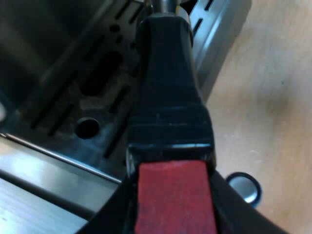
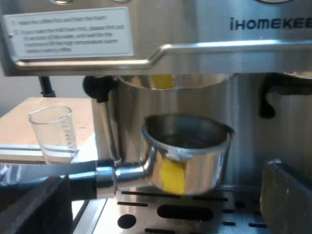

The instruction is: Put the handle in the coffee machine

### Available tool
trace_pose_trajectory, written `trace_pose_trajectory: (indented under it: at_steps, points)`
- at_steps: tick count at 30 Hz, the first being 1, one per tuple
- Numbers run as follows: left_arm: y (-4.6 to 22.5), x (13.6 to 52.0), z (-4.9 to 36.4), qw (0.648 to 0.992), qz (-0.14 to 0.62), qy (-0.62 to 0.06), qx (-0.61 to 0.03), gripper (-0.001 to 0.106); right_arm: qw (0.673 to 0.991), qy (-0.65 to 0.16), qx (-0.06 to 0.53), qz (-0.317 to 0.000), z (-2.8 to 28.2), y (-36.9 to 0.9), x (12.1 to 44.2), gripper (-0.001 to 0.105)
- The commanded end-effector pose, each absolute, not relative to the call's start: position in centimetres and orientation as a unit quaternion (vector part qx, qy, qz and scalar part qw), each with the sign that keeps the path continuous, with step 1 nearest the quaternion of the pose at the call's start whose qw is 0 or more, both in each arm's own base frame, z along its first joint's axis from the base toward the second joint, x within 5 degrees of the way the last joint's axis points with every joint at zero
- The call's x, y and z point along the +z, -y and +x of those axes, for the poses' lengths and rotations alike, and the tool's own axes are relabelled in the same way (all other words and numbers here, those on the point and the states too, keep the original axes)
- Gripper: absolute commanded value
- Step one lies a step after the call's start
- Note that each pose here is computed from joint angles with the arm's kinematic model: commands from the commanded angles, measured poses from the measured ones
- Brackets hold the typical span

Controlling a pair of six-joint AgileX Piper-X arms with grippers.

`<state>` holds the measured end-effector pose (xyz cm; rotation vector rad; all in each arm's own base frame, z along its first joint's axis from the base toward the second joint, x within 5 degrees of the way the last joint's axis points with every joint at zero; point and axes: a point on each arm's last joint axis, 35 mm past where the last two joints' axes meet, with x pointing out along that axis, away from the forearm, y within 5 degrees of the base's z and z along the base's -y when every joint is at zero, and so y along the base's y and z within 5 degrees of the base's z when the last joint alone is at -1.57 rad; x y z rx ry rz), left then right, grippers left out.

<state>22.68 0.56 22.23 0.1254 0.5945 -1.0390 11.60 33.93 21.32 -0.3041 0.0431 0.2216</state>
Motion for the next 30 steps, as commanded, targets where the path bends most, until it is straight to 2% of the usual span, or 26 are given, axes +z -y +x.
trace_pose_trajectory:
  at_steps: [1, 9, 18, 24, 30]
  points:
    - [-0.6, 23.4, 23.3, 0.83, 0.067, -0.227, -0.504, 0.0, 0.986, -0.019, 0.103, -0.131, 12.0, -34.0, 21.7, 0.079]
    - [-2.1, 23.8, 23.6, 0.85, 0.064, -0.204, -0.481, 0.0, 0.987, -0.02, 0.105, -0.122, 12.0, -34.0, 21.7, 0.079]
    - [-1.3, 24.0, 23.7, 0.84, 0.061, -0.193, -0.504, 0.0, 0.986, -0.02, 0.112, -0.121, 12.1, -34.0, 21.7, 0.079]
    - [-1.5, 24.7, 24.6, 0.853, 0.044, -0.176, -0.489, 0.0, 0.984, -0.02, 0.128, -0.121, 12.0, -34.1, 21.7, 0.079]
    - [-1.3, 24.9, 24.7, 0.851, 0.028, -0.169, -0.497, 0.0, 0.984, -0.021, 0.126, -0.121, 12.1, -34.1, 21.7, 0.079]
